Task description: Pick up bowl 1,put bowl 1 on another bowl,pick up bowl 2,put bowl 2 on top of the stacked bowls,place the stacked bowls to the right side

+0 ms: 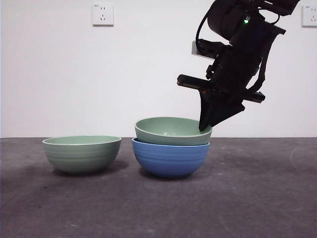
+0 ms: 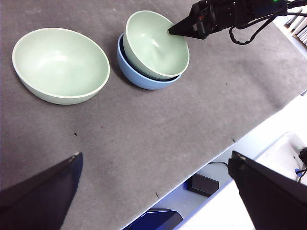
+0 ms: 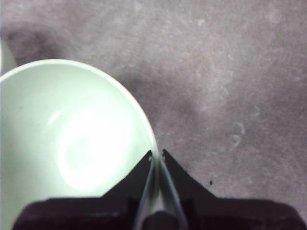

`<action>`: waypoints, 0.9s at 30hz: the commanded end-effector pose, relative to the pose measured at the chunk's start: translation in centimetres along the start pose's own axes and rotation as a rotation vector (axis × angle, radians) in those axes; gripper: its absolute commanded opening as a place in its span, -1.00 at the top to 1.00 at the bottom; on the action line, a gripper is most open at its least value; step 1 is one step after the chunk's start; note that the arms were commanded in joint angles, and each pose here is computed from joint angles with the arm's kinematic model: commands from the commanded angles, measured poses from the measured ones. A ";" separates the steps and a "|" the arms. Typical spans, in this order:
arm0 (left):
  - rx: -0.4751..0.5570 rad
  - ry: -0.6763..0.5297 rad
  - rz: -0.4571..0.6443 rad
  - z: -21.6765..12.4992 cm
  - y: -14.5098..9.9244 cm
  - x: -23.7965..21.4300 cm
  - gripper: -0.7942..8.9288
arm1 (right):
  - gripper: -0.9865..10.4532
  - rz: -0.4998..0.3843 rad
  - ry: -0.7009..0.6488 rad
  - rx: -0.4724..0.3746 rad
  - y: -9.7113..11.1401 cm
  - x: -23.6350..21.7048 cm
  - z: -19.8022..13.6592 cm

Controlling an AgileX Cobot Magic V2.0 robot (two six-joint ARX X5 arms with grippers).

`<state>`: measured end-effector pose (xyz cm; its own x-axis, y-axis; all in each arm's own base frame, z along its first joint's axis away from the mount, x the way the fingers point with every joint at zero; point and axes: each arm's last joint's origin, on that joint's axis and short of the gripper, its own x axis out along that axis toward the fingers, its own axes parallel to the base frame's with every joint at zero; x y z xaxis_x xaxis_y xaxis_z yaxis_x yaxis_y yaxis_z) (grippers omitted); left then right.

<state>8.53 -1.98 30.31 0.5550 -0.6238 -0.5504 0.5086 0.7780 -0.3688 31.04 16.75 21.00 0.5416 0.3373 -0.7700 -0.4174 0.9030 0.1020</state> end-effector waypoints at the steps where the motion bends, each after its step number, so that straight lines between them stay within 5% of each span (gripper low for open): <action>1: 0.001 -0.001 -0.001 0.0 0.0 0.0 -0.33 | 0.85 0.007 0.012 0.011 0.1 0.7 -0.2; 5: -0.006 0.008 -0.001 0.1 0.1 0.2 -0.33 | 0.77 0.018 0.017 0.006 0.3 0.8 -0.3; 11: -0.022 0.029 0.001 0.6 0.7 0.9 -0.33 | 0.37 0.051 0.028 -0.005 0.9 0.8 -0.4; 19: -0.035 0.034 0.056 2.3 2.4 2.7 -0.33 | 0.37 0.055 -0.031 -0.010 1.2 -2.2 0.6; 27: -0.095 0.025 0.168 4.9 5.5 7.0 -0.32 | 0.37 0.052 -0.146 -0.013 1.0 -11.0 0.8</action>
<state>17.86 -2.23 28.32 0.6080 -0.4885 -0.6259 0.3667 0.8720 -0.3243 25.60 14.42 29.86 0.6162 0.4259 -0.6624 -0.4625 0.8765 0.1333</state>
